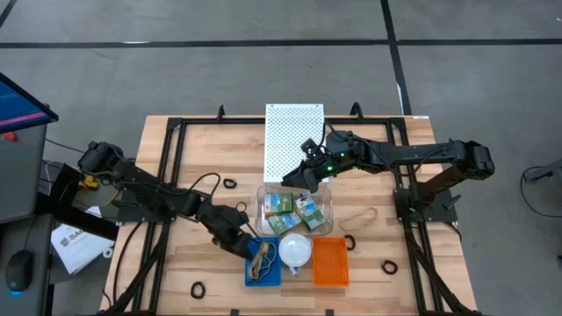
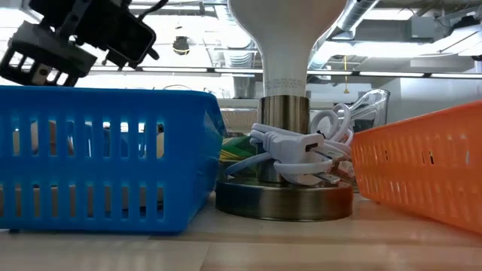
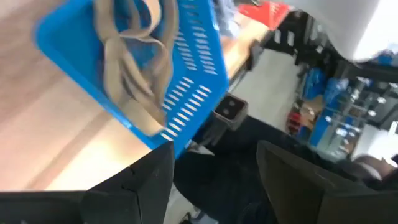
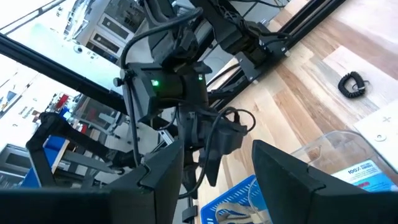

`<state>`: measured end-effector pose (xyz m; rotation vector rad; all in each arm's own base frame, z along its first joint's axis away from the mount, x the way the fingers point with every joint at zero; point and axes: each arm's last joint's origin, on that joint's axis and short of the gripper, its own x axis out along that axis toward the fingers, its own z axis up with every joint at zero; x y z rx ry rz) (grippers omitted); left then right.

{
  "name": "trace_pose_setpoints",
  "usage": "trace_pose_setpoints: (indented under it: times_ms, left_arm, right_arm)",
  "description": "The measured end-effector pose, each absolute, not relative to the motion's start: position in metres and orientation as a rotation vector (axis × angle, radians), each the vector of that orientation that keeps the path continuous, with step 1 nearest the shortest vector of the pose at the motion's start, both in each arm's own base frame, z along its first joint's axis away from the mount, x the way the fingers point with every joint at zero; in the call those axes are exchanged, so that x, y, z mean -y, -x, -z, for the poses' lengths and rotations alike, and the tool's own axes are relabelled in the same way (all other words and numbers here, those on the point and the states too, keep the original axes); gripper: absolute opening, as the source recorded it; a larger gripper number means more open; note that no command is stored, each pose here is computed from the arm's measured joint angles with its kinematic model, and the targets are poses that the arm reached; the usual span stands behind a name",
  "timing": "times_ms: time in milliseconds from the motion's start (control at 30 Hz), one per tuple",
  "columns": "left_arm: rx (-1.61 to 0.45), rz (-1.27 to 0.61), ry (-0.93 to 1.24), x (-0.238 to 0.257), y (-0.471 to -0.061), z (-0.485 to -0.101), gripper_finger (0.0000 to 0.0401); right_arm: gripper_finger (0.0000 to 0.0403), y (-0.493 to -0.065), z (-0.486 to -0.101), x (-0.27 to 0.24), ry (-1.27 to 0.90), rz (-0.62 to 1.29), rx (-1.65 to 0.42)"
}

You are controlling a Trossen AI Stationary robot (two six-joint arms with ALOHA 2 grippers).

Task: Pick & Place Office Desk Supplies
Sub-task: Put the black rubberband into the blue bin, then put the brown rubberband into the blue bin

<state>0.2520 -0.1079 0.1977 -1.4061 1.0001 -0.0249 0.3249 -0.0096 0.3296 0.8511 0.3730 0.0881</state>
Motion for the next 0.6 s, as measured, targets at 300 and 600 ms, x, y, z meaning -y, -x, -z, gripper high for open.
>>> trace_pose_setpoints:
  times_ms: [300,600]
  left_arm:
    - [-0.985,0.082,1.373,0.106,-0.251,-0.203,0.0220]
    - [-0.821,0.130,1.326,0.091,-0.236,-0.236,0.0223]
  right_arm:
    - [0.0187,-0.317,-0.325,0.010,-0.838,-0.065,-0.460]
    - [0.0187,-0.267,-0.325,0.010,-0.783,0.229,-0.682]
